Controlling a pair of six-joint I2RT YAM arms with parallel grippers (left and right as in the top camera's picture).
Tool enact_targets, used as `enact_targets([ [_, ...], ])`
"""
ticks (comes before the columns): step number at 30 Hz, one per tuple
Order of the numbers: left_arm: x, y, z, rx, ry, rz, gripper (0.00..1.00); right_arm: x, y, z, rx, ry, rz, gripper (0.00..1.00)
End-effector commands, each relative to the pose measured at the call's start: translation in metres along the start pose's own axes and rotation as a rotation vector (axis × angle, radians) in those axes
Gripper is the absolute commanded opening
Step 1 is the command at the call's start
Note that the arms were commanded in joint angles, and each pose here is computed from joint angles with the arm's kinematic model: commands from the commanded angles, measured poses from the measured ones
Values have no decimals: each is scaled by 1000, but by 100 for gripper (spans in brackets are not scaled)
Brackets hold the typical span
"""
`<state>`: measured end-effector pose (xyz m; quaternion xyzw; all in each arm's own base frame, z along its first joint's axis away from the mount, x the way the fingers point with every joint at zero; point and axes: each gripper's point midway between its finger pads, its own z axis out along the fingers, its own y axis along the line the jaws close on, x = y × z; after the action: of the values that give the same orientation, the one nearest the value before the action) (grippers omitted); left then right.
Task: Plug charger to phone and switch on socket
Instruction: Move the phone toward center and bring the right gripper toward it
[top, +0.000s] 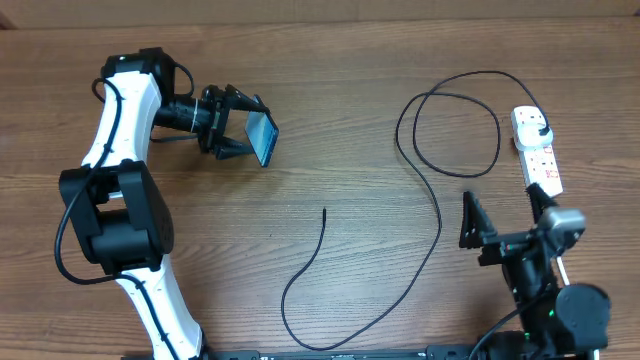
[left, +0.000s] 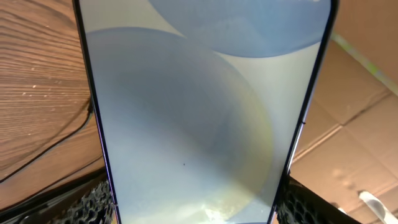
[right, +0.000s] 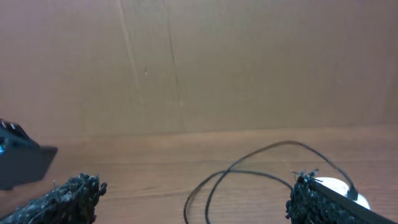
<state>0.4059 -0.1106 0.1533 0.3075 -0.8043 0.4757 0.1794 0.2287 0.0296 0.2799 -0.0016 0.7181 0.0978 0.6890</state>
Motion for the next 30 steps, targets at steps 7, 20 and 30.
enact_targets([
  [7,10,-18,-1,-27,-57,14,4,-42,27,30,-105,198,36,100],
  [20,9,-14,19,-110,-96,-39,5,-4,75,94,-318,593,427,100],
  [30,5,-12,35,-178,-152,-76,5,43,89,113,-378,803,610,100],
])
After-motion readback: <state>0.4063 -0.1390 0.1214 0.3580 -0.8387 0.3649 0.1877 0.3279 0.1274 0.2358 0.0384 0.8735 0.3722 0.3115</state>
